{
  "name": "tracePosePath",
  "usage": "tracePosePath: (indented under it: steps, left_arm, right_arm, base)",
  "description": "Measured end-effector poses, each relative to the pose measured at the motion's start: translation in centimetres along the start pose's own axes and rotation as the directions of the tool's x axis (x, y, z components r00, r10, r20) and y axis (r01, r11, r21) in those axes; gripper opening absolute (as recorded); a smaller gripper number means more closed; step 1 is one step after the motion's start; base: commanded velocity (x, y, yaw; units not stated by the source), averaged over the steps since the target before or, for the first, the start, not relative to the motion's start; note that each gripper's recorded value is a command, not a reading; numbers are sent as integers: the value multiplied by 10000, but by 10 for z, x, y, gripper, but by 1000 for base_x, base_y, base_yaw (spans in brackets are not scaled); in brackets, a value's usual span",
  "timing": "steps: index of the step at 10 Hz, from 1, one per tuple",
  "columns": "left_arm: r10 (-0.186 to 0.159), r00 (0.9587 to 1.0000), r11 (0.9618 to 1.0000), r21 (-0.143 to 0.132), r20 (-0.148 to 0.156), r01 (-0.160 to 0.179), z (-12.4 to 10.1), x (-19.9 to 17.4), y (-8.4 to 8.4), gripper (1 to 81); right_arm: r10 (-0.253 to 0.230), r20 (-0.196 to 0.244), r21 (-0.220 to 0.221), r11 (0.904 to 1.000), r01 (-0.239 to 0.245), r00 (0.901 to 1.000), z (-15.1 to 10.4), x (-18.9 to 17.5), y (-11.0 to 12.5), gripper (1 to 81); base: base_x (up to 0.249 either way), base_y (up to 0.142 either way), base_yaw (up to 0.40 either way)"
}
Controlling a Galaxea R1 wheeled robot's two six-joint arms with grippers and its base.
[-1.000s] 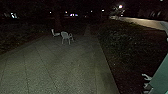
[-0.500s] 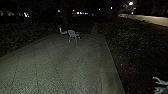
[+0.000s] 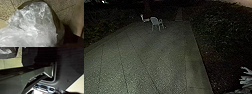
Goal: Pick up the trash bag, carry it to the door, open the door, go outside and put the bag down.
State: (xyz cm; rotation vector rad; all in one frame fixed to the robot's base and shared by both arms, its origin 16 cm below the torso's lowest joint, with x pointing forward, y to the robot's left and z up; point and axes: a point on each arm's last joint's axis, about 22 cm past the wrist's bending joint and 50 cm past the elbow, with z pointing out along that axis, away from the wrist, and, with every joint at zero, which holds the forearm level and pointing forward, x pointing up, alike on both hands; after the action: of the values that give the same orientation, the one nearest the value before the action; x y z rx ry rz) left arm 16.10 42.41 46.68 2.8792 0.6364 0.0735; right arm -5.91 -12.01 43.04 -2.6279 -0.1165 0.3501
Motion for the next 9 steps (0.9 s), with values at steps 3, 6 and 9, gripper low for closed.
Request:
tracePosePath:
  steps: [3, 6, 9]
  left_arm:
    - [-178, 9992, 9993, 321, 364, 166, 6, 18, -7, 10]
    - [-427, 9989, 9985, 344, 179, 421, 2, 50, -3, 10]
    - [-528, 9985, 9985, 166, -143, 530, -7, 97, 13, 811]
  right_arm:
    - [349, 501, 77, 9993, -353, 9981, 6, -21, 0, 811]
    - [369, 549, 87, 9993, -374, 9978, 7, -22, 0, 811]
    - [377, 566, 84, 9992, -382, 9977, 7, -23, 0, 811]
  base:
    - [0, 0, 0]
    - [0, 0, 0]
    - [0, 0, 0]
